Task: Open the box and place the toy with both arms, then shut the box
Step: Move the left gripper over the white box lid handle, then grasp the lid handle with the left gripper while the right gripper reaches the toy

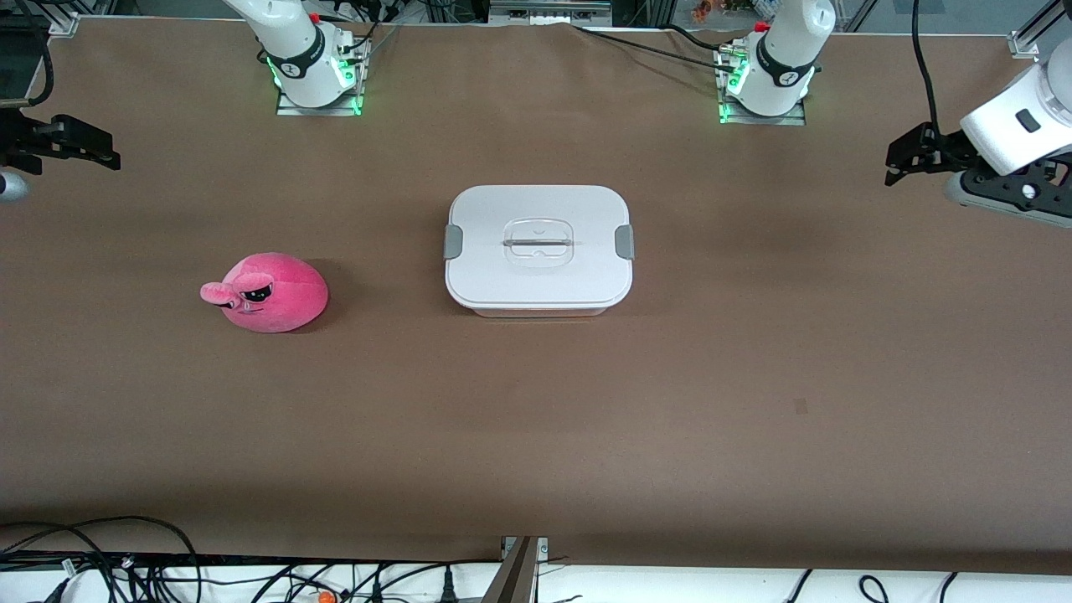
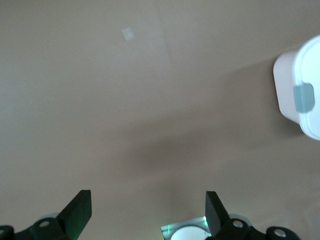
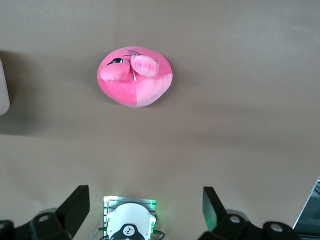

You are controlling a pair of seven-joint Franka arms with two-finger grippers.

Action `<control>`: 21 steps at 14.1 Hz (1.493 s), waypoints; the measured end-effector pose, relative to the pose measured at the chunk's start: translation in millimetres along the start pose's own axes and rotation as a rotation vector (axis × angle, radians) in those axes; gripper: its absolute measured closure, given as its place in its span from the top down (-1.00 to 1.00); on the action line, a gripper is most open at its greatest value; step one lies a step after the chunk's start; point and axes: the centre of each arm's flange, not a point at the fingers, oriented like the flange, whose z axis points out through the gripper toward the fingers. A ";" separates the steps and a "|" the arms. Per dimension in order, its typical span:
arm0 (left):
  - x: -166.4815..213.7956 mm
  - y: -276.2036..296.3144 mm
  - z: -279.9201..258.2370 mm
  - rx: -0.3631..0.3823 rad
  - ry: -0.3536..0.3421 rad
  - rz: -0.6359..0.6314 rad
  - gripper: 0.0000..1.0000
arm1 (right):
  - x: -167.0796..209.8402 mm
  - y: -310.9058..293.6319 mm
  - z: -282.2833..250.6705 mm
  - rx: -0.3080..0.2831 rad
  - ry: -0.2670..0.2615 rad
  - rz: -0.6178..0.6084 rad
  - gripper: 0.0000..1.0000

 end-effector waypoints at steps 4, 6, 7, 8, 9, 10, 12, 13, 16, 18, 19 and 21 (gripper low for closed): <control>6.4 84.9 10.3 -0.064 -0.073 0.154 1.00 | 0.5 0.4 0.5 0.000 -0.001 0.001 1.00; 14.1 128.2 22.2 -0.085 -0.102 0.240 1.00 | 1.2 0.4 1.3 0.000 -0.003 0.001 1.00; 20.0 148.2 29.4 -0.100 -0.107 0.291 1.00 | 2.0 0.5 2.3 0.001 -0.005 0.000 1.00; 29.1 168.2 36.2 -0.111 -0.095 0.348 1.00 | 4.2 0.4 4.9 0.001 -0.010 0.000 1.00; 39.8 189.0 43.4 -0.118 -0.080 0.405 1.00 | 7.1 0.2 8.3 0.002 -0.017 -0.001 1.00; 50.6 210.7 52.1 -0.129 -0.074 0.450 1.00 | 9.8 0.3 11.6 0.002 -0.024 -0.001 1.00; 71.5 248.9 77.0 -0.163 -0.100 0.530 1.00 | 13.0 0.6 15.4 0.003 -0.032 -0.001 1.00; 83.5 262.7 94.3 -0.184 -0.115 0.575 1.00 | 13.2 0.7 15.6 0.003 -0.032 -0.001 1.00; 120.0 302.4 151.3 -0.234 -0.090 0.715 1.00 | 14.7 0.7 17.9 0.004 -0.039 -0.001 1.00; 127.3 336.0 172.4 -0.229 -0.056 0.775 1.00 | 22.4 1.2 28.7 0.007 -0.063 -0.001 1.00; 126.4 354.1 176.8 -0.202 -0.034 0.808 1.00 | 26.2 2.1 34.5 0.008 -0.076 -0.001 1.00; 120.7 390.7 182.2 -0.138 0.014 0.875 1.00 | 32.3 4.3 44.6 0.011 -0.098 0.002 1.00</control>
